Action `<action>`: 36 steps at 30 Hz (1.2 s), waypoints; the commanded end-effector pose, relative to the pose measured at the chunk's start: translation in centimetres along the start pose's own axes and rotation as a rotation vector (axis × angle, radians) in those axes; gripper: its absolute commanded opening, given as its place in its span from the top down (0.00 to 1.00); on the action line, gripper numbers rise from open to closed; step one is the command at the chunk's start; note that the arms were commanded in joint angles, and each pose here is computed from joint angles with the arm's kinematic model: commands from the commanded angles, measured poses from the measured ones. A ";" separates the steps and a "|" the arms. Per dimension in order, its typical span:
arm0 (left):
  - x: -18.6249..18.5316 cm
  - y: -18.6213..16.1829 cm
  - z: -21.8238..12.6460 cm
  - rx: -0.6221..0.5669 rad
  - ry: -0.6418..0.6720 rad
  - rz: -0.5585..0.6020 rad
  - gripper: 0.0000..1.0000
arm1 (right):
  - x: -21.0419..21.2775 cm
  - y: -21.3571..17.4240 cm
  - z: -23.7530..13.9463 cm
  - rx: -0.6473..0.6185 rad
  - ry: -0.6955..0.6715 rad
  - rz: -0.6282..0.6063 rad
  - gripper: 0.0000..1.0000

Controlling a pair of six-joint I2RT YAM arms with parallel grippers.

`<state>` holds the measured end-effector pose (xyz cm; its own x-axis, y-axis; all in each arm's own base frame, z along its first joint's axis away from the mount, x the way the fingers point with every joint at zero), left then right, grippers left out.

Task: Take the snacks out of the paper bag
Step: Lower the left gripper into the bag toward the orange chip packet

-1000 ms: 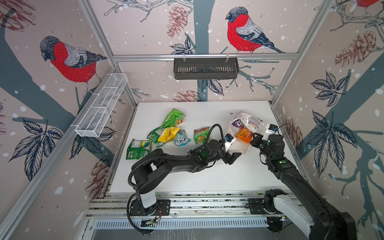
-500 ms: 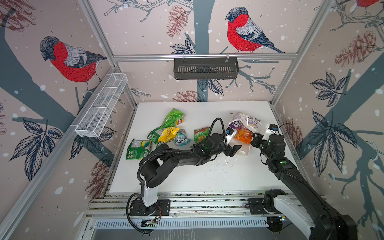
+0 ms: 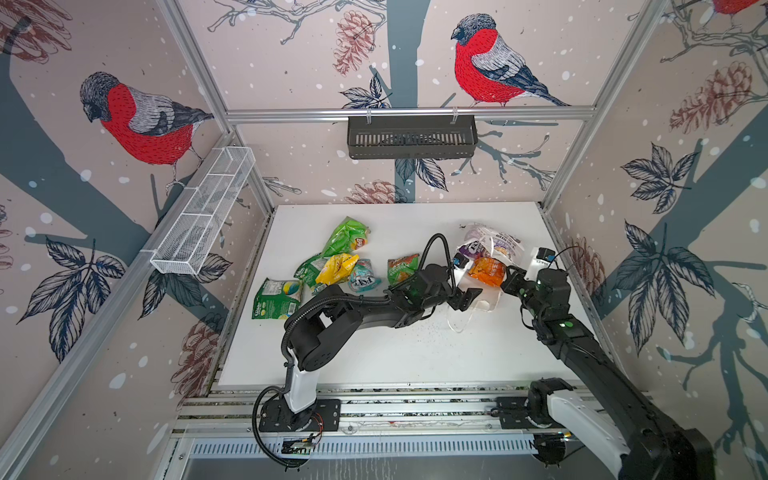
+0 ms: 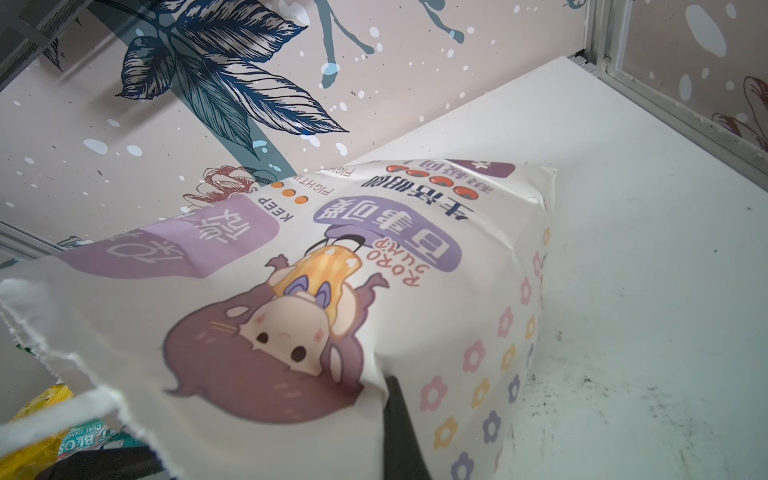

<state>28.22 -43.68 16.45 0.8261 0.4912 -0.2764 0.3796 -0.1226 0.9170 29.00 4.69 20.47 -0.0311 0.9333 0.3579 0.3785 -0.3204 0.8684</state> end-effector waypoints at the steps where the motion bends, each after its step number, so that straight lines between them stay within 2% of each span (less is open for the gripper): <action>1: 0.1 0.0 0.2 -0.001 0.002 -0.002 0.21 | 0.2 0.7 -0.1 -0.027 0.004 -0.005 1.00; 15: 0.2 -0.6 1.4 0.024 -0.005 -0.009 0.27 | 0.5 0.9 -0.4 -0.029 0.019 0.000 1.00; 22: -1.5 -1.2 1.8 0.043 -0.003 0.066 0.28 | 0.7 1.1 -0.3 -0.025 0.031 -0.003 1.00; 25: -1.6 -1.2 2.6 0.069 -0.010 0.051 0.28 | 0.7 0.9 -0.3 -0.022 0.030 0.000 1.00; 29: -1.6 -0.2 3.0 0.046 -0.014 0.042 0.28 | 0.7 0.9 -0.3 -0.018 0.030 -0.001 1.00; 36: 0.3 -0.7 5.3 0.097 0.016 0.007 0.29 | 0.8 1.2 -0.6 -0.033 0.034 0.002 1.00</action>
<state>29.93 -48.01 15.06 0.8335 0.4899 -0.2553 0.3885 -0.1913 0.9014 28.70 4.72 21.11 -0.0383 0.9320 0.3605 0.3750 -0.3210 0.8697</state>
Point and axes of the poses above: each gripper's point midway between its finger pads, its own z axis out along the fingers, its own x axis along the line the jaws close on, y = z × x, the point moved 4 cm from there along -z, back along the fingers, and after that the axes turned 5 degrees about -z, right-handed, at the moved point
